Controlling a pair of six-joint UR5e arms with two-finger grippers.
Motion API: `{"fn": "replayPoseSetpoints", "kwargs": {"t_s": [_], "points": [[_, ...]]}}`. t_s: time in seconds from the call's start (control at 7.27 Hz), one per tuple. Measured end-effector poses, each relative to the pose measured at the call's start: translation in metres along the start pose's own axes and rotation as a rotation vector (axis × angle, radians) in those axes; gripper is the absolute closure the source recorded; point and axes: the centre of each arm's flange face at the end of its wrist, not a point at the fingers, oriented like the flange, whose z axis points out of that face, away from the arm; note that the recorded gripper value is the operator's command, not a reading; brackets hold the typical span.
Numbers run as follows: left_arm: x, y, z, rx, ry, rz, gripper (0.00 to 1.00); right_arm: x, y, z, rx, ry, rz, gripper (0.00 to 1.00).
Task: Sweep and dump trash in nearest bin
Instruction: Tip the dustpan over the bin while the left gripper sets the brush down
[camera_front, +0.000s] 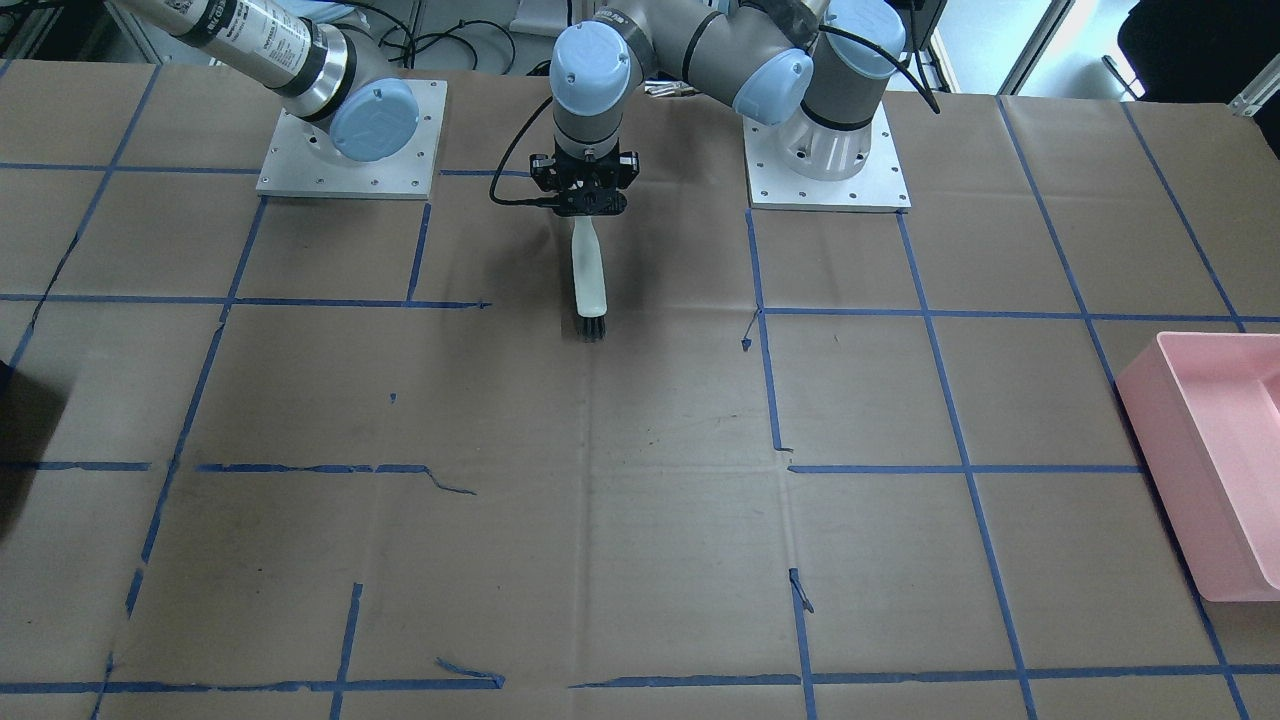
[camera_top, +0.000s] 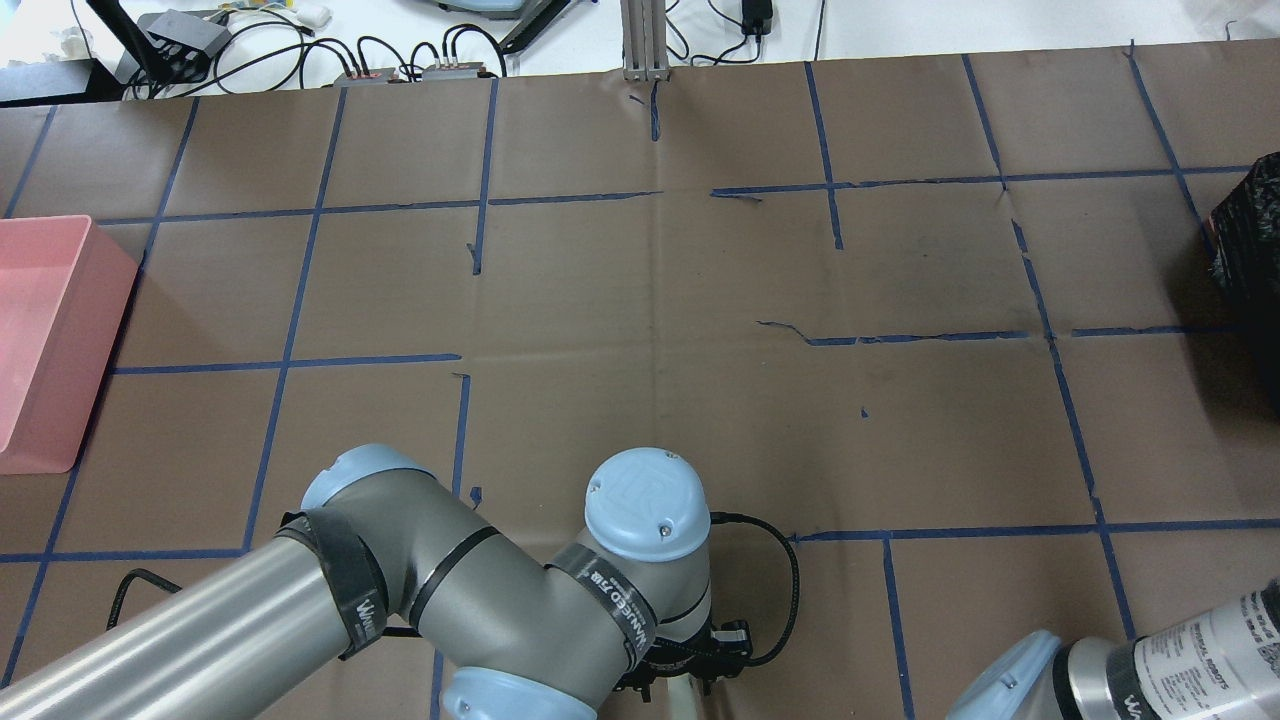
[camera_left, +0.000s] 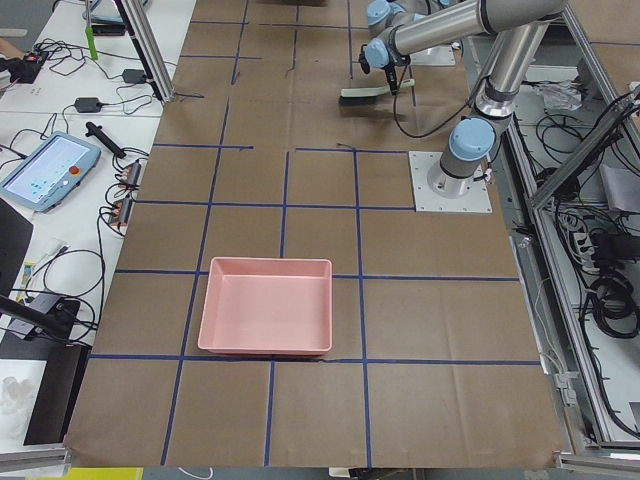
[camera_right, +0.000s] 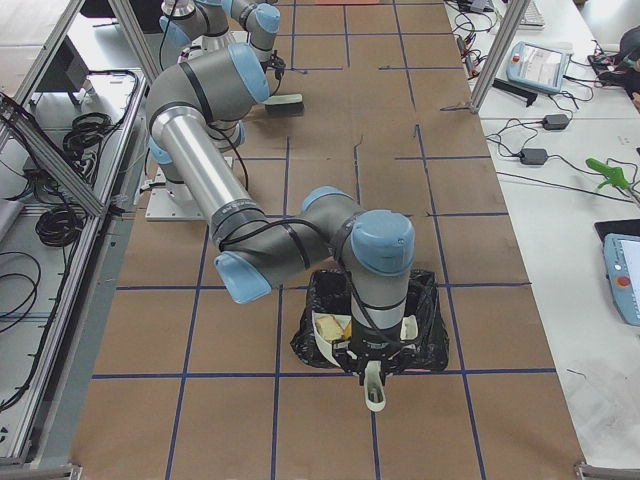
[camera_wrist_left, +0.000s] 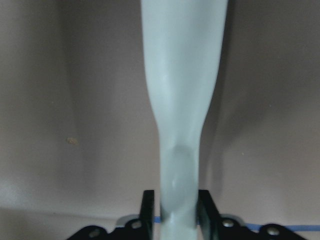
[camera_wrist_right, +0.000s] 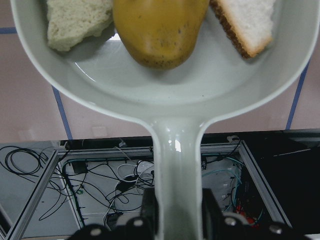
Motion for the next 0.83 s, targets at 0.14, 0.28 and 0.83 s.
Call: {"fn": "replayPoseSetpoints", "kwargs": {"t_s": [0.14, 0.28, 0.83], "points": [[0.000, 0.000, -0.005, 0.008, 0.008, 0.001, 0.15, 0.006, -0.005, -0.003, -0.021, -0.014, -0.005, 1.00], [-0.002, -0.002, -0.017, 0.029, 0.028, -0.003, 0.14, 0.013, -0.010, -0.008, -0.048, -0.025, -0.010, 1.00], [-0.064, -0.050, -0.128, 0.184, 0.079, 0.135, 0.02, 0.027, -0.024, -0.021, -0.121, -0.074, -0.003, 1.00]]}}
